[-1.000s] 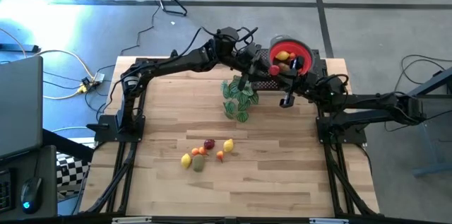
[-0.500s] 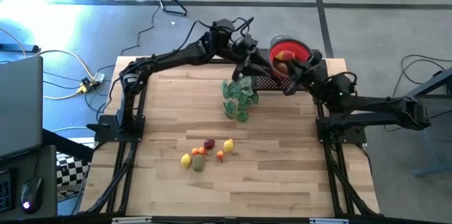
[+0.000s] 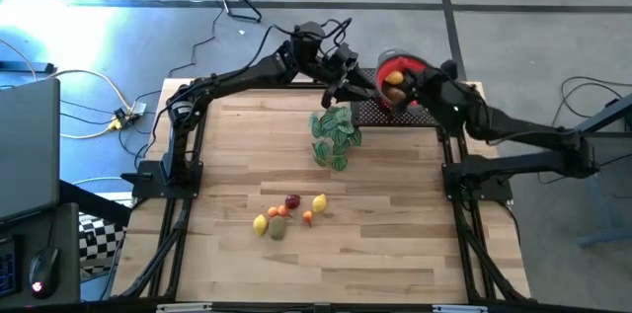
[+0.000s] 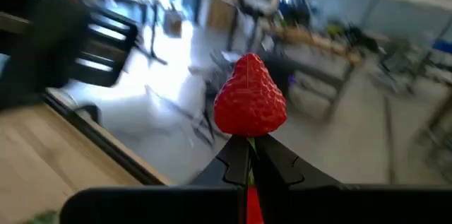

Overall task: Pick & Place Fruit
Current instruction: Put the strawberry into the red colander

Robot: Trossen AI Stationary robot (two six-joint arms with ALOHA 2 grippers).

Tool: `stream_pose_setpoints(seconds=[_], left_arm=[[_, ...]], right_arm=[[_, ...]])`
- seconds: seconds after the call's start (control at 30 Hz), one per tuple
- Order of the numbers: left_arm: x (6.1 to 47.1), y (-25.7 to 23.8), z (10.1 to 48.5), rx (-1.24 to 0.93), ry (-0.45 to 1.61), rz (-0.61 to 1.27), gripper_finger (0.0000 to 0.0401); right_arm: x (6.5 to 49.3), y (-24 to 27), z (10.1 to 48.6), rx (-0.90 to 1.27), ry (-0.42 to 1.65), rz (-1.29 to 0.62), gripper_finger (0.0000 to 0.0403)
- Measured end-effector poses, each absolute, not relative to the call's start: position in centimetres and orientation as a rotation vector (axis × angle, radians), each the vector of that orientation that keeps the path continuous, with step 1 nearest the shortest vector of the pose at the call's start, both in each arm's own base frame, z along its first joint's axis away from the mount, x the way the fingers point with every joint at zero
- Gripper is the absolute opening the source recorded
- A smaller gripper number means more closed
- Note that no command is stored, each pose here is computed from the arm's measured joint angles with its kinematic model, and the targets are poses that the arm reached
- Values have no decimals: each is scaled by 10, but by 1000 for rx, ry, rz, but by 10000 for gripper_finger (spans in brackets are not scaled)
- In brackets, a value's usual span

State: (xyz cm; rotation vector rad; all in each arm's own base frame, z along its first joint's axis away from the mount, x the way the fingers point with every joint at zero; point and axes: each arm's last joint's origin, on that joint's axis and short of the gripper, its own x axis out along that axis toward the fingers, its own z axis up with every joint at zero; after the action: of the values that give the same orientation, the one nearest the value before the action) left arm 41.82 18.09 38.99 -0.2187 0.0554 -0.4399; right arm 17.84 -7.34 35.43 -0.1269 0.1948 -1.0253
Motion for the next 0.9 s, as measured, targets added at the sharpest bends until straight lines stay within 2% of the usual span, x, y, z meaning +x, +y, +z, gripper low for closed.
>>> stream_pose_setpoints(seconds=[0.13, 0.27, 0.6, 0.9], left_arm=[[417, 179, 390, -227, 66, -503, 220], [417, 178, 390, -243, 75, -550, 220], [416, 177, 391, -234, 68, -572, 220], [416, 177, 392, -234, 68, -572, 220]], right_arm=[[178, -84, 365, -73, 340, -1102, 3], [180, -99, 362, 7, 430, -1086, 3], [169, -143, 334, 254, 592, -1084, 3], [170, -167, 309, 378, 722, -1113, 4]])
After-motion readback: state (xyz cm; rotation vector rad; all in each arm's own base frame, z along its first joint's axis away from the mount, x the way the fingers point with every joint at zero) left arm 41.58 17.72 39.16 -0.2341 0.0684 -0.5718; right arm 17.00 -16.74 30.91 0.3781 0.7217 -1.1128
